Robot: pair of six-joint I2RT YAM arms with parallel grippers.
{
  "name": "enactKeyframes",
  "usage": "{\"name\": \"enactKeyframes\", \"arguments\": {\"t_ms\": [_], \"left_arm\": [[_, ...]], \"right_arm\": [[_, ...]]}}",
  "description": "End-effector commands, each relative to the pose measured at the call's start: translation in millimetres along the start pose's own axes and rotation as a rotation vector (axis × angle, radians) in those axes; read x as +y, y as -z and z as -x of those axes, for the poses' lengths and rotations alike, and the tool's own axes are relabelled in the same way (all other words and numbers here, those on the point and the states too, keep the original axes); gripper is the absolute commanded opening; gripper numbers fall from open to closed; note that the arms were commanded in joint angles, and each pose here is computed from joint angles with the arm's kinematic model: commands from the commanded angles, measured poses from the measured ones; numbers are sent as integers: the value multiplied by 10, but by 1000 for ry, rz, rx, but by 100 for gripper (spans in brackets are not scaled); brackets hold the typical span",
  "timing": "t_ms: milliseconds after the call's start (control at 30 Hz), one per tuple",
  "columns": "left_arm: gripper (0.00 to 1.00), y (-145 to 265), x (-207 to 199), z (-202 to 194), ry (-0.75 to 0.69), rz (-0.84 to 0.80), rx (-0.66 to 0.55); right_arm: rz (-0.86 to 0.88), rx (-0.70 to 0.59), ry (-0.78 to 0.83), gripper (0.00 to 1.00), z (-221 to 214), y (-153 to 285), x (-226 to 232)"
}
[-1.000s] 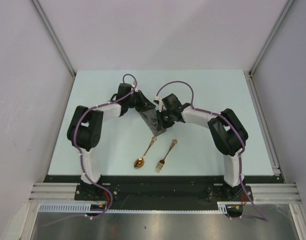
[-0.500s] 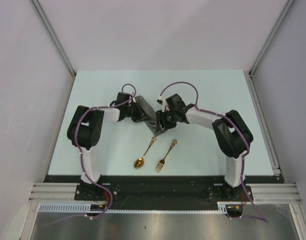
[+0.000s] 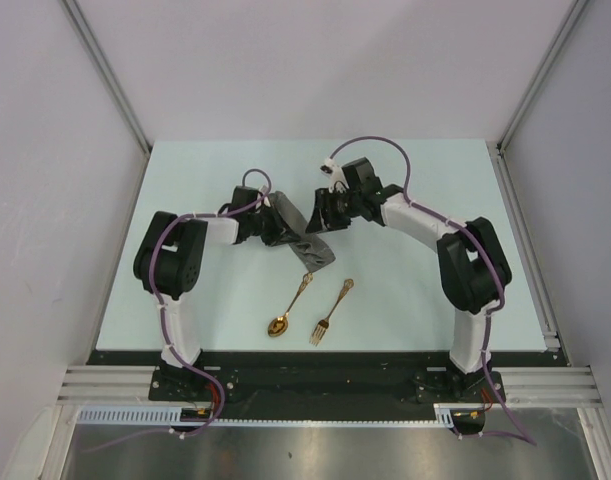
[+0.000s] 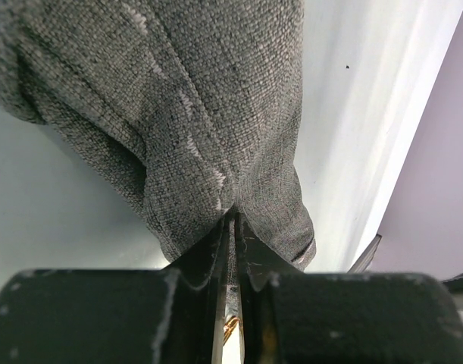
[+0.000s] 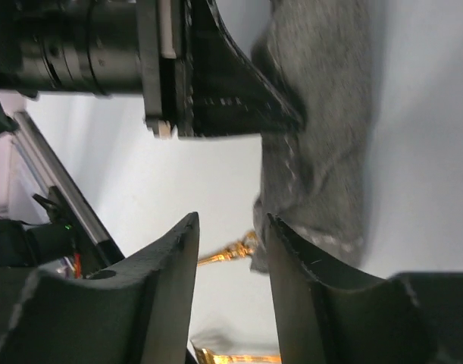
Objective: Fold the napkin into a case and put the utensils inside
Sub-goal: Stuff the top corner of the smaller-rectangle-folded napkin into the folded napkin.
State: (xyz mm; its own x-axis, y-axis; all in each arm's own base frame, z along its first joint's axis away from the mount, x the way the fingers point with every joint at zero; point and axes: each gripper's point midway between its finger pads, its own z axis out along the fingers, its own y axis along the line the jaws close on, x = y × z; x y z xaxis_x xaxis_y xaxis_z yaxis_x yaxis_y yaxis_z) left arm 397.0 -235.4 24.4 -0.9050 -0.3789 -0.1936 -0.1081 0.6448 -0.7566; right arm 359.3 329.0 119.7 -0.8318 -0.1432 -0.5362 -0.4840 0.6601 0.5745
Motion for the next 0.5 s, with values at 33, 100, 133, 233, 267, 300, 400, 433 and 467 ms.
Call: {"name": "enactKeyframes", "arguments": {"t_ms": [33,100,133,233,267,300,400,433,467], "left_arm": [[11,16,76,15,-6,7,-11],[12,16,64,18,-6,2,-11],[12,13,55,11,-7,-2,-10],[12,25,21,36,-8,-13,-17],[13,26,-1,54,-12,-17,-19],[14,29,-21,75,-17,-21,-25],[20,63,-151,141,-39,-51,-40],[22,78,-215,189,-46,-62,-51],[25,123,-313,243,-58,-84,-65]], "right_arm": [[129,13,-72,33,134,-360,110],[133,23,-106,27,96,-451,46],[145,17,-109,22,98,-476,39],[162,43,-128,18,-16,-537,11],[161,50,-132,17,-63,-549,-2],[158,59,-137,15,-126,-561,-23],[143,81,-153,13,-348,-591,-124],[137,76,-153,13,-380,-605,-163],[126,91,-168,13,-473,-613,-223]]}}
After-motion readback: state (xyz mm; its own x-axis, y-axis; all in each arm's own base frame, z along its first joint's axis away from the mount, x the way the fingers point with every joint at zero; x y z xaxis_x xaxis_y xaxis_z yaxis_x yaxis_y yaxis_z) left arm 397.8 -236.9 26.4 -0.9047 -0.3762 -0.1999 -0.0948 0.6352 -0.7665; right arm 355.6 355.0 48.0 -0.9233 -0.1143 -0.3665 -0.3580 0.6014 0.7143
